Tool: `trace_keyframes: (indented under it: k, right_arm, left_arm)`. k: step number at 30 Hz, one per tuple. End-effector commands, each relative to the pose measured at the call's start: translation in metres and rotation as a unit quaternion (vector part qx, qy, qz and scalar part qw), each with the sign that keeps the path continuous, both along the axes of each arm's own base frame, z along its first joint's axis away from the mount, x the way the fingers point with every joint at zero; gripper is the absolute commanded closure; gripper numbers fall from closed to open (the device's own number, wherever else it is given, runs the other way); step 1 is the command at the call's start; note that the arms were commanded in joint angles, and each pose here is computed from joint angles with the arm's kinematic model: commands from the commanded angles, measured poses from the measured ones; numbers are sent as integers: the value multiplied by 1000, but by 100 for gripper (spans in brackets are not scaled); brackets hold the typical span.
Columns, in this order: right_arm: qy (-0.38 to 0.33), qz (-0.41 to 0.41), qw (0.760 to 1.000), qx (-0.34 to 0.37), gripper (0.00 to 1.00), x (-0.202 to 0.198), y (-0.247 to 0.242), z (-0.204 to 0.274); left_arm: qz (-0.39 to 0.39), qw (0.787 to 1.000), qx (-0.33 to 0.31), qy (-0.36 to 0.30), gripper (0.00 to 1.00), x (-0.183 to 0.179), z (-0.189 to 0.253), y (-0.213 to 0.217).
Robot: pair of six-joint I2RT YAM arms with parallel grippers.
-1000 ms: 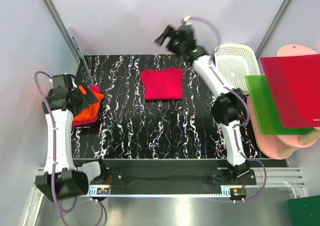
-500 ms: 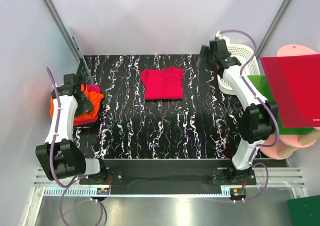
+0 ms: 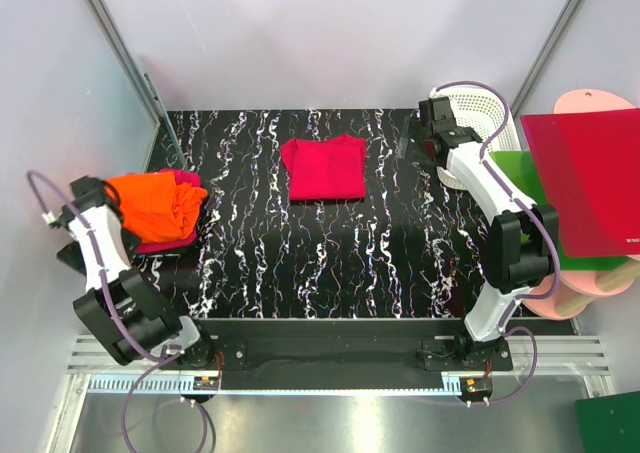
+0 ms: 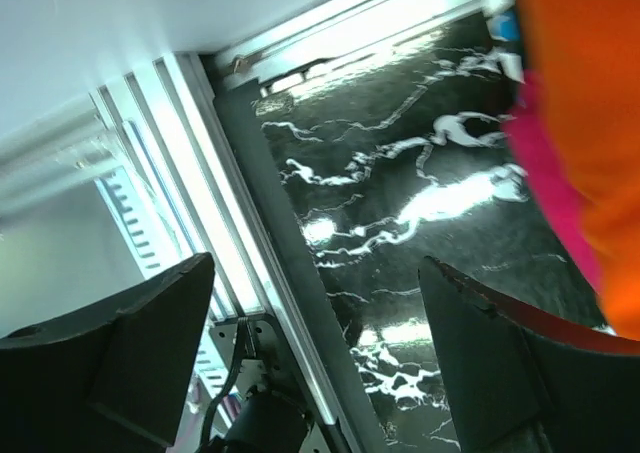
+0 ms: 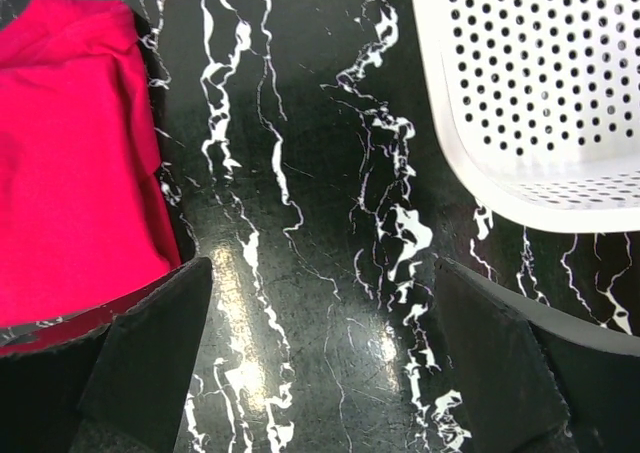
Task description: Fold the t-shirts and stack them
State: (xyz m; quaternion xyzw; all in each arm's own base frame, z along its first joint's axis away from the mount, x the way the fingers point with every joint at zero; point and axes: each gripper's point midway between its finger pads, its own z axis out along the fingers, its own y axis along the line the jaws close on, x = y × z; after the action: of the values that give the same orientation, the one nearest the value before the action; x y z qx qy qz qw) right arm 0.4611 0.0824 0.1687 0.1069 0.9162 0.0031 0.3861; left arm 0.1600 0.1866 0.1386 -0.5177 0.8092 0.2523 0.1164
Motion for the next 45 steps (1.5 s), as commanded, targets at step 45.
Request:
trace_keyframes:
  k: [45]
  right_arm:
    - [0,22,992,127,0,44,52,9]
  left_arm:
    - [4,849,-414,-327,4,39,-67,-172]
